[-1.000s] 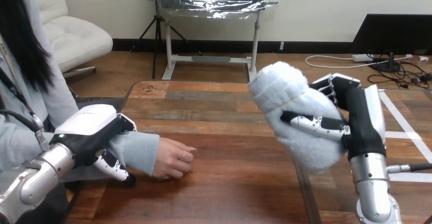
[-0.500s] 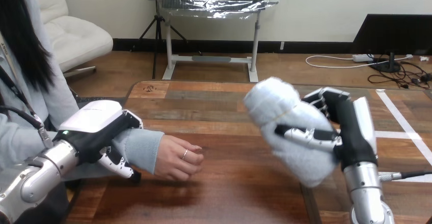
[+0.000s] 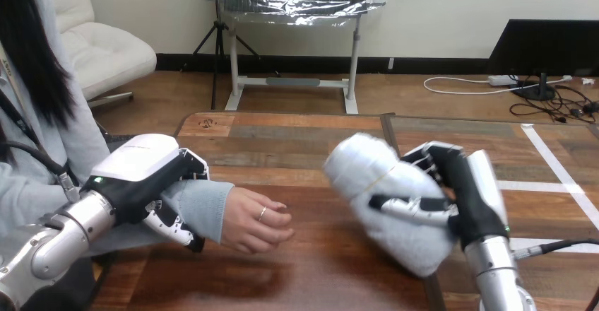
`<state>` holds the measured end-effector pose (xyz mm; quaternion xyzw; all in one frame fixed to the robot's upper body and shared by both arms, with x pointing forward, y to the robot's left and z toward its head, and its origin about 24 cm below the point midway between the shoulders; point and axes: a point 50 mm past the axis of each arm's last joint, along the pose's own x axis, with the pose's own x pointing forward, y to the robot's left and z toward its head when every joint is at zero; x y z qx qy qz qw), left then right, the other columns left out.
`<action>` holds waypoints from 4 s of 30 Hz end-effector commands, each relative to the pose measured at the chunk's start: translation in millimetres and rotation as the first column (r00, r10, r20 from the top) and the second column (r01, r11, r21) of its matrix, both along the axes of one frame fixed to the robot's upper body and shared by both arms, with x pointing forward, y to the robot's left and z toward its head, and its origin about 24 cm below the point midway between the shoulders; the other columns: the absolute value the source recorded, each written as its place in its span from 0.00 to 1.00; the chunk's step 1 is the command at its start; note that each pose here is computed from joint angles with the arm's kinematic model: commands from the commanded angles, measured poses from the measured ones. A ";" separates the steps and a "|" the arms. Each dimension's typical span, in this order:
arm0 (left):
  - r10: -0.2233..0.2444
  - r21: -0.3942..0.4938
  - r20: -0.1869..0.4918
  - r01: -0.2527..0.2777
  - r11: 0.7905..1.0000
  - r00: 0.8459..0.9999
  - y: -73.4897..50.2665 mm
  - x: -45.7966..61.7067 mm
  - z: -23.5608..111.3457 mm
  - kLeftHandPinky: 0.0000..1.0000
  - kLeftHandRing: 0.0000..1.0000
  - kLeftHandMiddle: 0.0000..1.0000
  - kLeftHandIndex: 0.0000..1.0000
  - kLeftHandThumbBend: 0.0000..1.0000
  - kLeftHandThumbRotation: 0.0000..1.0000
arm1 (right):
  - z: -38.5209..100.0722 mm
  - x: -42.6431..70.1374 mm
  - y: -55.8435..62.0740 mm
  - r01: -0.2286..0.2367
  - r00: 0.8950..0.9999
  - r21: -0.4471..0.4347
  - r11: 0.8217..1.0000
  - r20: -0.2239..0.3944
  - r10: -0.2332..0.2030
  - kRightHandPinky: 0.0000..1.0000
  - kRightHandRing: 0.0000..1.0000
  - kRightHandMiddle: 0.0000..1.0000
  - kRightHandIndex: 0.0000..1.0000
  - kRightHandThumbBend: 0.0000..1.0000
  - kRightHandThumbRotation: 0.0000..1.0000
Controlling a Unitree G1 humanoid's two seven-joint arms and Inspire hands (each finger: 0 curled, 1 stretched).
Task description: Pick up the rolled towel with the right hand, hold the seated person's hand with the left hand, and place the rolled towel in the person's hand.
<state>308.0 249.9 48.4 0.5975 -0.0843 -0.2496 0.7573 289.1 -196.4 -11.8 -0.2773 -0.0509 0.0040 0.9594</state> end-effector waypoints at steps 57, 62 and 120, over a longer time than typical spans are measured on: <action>-0.077 -0.165 0.200 0.111 0.980 0.977 -30.0 14.6 39.8 0.27 0.30 0.35 0.40 1.00 0.12 | 51.6 13.2 68.8 -0.344 0.909 -0.060 0.937 0.227 0.349 0.27 0.31 0.40 0.44 0.86 0.00; -0.075 -0.166 0.202 0.110 0.980 0.976 -31.0 15.1 39.1 0.27 0.30 0.36 0.40 1.00 0.12 | 56.6 10.2 70.2 -0.365 0.900 -0.045 0.930 0.237 0.365 0.27 0.31 0.40 0.43 0.86 0.00; -0.083 -0.165 0.169 0.112 0.980 0.982 -35.8 16.4 35.2 0.30 0.34 0.39 0.43 1.00 0.13 | 99.6 -17.1 67.5 -0.426 0.849 -0.028 0.904 0.335 0.410 0.25 0.30 0.38 0.42 0.85 0.00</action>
